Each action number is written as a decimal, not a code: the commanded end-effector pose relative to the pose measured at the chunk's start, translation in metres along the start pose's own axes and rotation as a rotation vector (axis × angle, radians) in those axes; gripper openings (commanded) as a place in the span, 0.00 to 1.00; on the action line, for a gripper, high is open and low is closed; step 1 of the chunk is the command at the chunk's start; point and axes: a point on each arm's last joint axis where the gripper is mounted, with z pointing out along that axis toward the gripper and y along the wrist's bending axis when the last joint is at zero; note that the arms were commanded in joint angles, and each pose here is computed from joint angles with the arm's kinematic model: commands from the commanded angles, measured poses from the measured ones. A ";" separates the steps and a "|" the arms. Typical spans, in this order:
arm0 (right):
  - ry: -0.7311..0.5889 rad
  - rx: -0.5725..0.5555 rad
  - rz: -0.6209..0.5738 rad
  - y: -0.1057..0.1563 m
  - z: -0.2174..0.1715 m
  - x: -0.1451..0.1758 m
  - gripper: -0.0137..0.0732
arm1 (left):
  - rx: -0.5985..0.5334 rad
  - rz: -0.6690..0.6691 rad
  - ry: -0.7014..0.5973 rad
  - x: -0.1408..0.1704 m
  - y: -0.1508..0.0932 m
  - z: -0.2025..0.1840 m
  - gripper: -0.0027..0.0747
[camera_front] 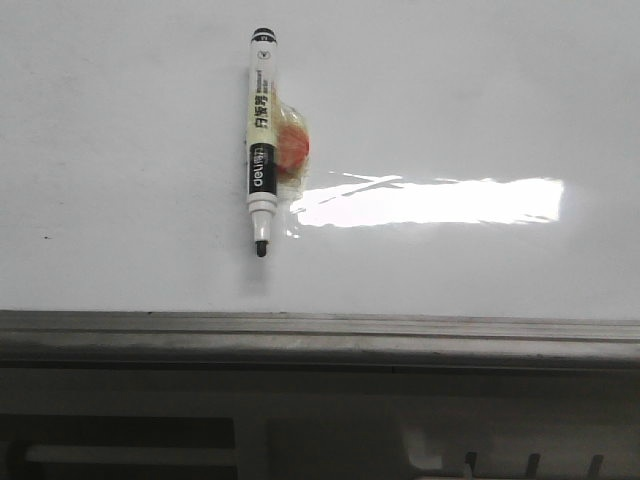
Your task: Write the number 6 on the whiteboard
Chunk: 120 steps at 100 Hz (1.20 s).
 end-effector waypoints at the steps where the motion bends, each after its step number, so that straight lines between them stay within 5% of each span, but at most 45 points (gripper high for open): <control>1: -0.016 -0.002 -0.014 0.000 0.001 0.006 0.10 | 0.005 -0.013 -0.029 0.009 0.001 0.003 0.01; 95: -0.022 0.000 -0.027 -0.001 0.001 0.005 0.10 | 0.002 0.012 -0.061 0.006 0.001 0.003 0.01; 107: -0.089 -0.037 0.021 0.003 0.001 -0.001 0.10 | 0.087 -0.259 -0.116 0.000 -0.005 0.002 0.01; 120: -0.190 -0.136 0.332 0.009 -0.001 -0.012 0.10 | 0.200 -0.695 -0.102 -0.003 -0.012 0.000 0.01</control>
